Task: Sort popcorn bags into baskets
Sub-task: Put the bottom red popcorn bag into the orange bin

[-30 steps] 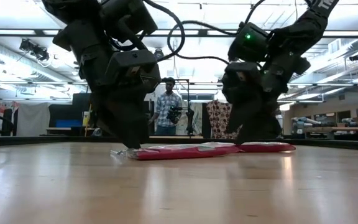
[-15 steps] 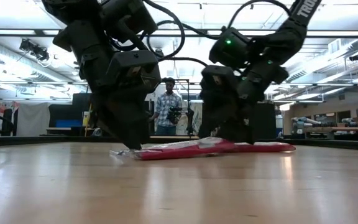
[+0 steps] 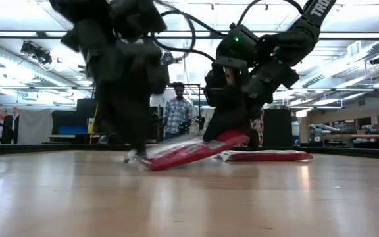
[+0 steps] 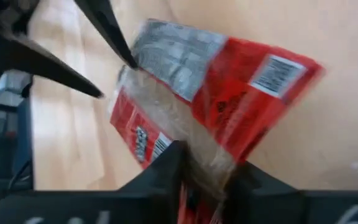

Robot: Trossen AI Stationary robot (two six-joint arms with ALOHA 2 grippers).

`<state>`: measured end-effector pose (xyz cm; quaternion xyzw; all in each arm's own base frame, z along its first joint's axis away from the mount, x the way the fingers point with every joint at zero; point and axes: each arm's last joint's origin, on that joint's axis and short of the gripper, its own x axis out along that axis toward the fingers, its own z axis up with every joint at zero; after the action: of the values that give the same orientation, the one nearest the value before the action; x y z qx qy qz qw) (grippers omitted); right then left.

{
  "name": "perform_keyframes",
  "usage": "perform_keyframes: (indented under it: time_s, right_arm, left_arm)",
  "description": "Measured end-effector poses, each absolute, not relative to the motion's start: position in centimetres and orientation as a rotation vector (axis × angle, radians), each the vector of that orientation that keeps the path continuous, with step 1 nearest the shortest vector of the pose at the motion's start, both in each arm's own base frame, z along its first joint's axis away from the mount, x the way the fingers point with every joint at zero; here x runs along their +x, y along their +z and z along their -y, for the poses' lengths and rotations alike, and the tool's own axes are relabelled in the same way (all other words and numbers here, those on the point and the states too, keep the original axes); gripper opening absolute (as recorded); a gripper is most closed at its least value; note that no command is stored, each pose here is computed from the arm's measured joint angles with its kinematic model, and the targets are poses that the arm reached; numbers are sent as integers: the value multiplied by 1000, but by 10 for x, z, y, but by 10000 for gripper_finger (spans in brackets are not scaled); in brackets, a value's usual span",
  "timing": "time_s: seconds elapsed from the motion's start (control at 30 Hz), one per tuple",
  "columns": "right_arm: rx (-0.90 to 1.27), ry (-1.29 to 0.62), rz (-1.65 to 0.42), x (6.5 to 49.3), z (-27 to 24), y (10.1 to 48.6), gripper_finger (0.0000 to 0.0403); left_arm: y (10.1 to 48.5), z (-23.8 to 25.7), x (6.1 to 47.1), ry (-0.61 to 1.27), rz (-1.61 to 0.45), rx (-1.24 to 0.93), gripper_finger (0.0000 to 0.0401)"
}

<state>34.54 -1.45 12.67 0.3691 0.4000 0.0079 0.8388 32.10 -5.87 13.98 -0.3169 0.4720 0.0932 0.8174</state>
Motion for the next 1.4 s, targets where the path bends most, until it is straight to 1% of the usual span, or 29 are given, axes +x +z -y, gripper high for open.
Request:
perform_keyframes:
  time_s: [0.1, 0.17, 0.3, 0.37, 0.5, 0.57, 0.63, 0.8, 0.93, 1.03, 1.2, 1.3, 1.4]
  right_arm:
    - [787, 63, -853, 345, 13, 128, 60]
    - [789, 110, -868, 343, 12, 131, 46]
    - [751, 235, -872, 337, 10, 148, 39]
    - [697, 353, -850, 331, 7, 164, 39]
    - [596, 596, -831, 308, -5, 200, 38]
    - [571, 675, -848, 291, -11, 217, 38]
    - [546, 709, -887, 273, -17, 230, 38]
    - [473, 744, -1053, 223, -31, 248, 39]
    - [425, 731, -1241, 189, -38, 251, 39]
    - [428, 744, -1351, 171, -42, 252, 39]
    - [414, 756, -1520, 145, -48, 241, 39]
    - [411, 693, -1588, 136, -51, 231, 43]
    - [425, 655, -1653, 129, -52, 222, 59]
  left_arm:
    - [169, 55, 320, 98, -934, -670, 172]
    - [188, 51, 316, 52, -886, -668, 172]
    - [213, 41, 303, 75, -831, -645, 172]
    - [222, 37, 299, 113, -794, -624, 172]
    - [225, 32, 295, 160, -779, -584, 172]
    - [226, 30, 295, 165, -771, -584, 172]
    - [225, 27, 295, 175, -772, -583, 172]
    - [225, 23, 295, 187, -766, -546, 172]
    - [225, 18, 296, 208, -759, -547, 172]
    - [225, 14, 296, 221, -752, -550, 172]
    - [225, 11, 296, 220, -752, -530, 172]
    - [225, 12, 296, 219, -752, -531, 172]
    - [225, 12, 296, 219, -751, -531, 172]
